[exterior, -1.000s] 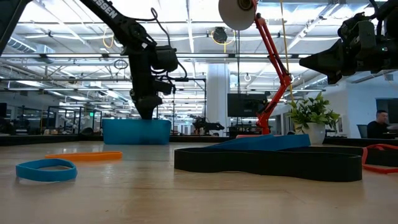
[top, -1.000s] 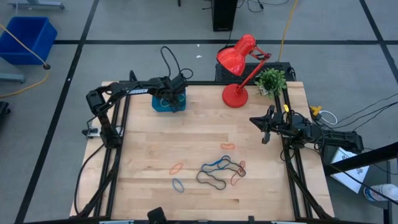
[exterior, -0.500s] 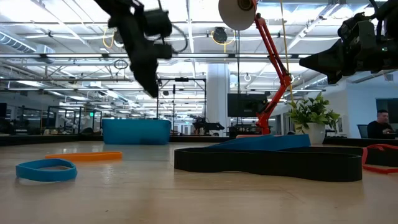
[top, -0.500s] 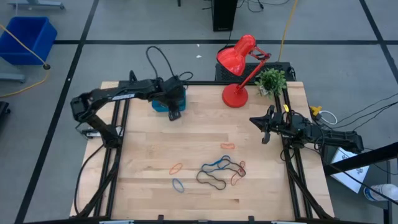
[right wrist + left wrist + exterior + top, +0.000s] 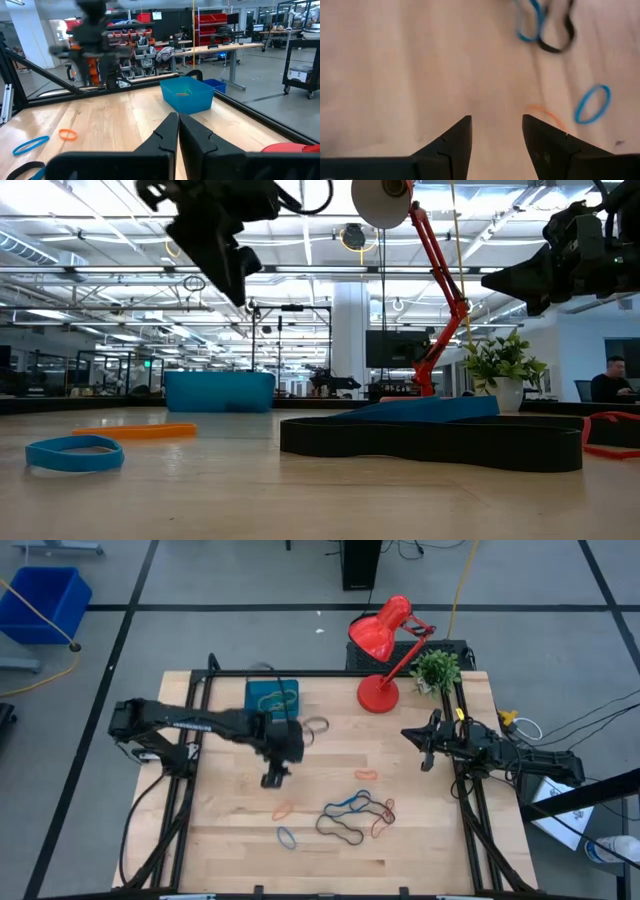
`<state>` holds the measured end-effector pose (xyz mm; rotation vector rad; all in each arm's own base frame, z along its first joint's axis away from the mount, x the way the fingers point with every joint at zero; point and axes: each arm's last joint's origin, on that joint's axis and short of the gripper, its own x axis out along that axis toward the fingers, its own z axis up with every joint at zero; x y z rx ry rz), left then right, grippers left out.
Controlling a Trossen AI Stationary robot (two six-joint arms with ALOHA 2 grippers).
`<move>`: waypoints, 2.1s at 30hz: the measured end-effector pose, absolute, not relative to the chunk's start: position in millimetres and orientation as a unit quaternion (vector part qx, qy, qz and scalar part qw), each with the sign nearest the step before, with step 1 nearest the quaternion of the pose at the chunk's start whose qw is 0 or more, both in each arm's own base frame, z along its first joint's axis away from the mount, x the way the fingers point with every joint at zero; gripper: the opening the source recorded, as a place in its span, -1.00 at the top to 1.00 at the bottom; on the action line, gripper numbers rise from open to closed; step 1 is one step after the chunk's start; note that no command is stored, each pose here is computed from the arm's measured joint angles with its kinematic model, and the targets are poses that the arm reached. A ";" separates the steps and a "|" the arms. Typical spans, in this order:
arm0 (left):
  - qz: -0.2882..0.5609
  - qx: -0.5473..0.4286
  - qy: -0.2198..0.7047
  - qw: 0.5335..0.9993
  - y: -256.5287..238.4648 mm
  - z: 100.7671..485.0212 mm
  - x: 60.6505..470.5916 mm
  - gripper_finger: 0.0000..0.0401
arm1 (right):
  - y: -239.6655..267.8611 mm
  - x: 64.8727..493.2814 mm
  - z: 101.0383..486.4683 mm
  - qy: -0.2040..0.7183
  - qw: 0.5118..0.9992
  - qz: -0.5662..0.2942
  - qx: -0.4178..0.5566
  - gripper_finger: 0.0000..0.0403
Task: Pick and place rubber bands into bin
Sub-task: Put the left orange rubber band into the blue container
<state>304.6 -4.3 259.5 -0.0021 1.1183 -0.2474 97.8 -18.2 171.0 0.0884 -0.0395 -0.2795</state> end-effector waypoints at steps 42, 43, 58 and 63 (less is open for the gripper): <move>-0.158 0.060 0.655 0.737 -85.5 142.3 339.5 0.96 | -18.2 97.8 172.4 -0.028 0.989 -0.138 0.053 0.96; -0.158 0.059 0.656 0.736 -85.3 141.2 339.6 0.97 | -18.1 97.8 172.4 -0.028 0.989 -0.138 0.053 0.96; -0.170 0.070 0.656 0.732 -83.5 147.3 335.3 0.97 | -18.1 97.8 172.4 -0.028 0.989 -0.138 0.053 0.96; -0.161 0.076 0.646 0.743 -76.7 170.7 328.2 0.97 | -18.2 97.8 172.3 -0.028 0.989 -0.138 0.053 0.96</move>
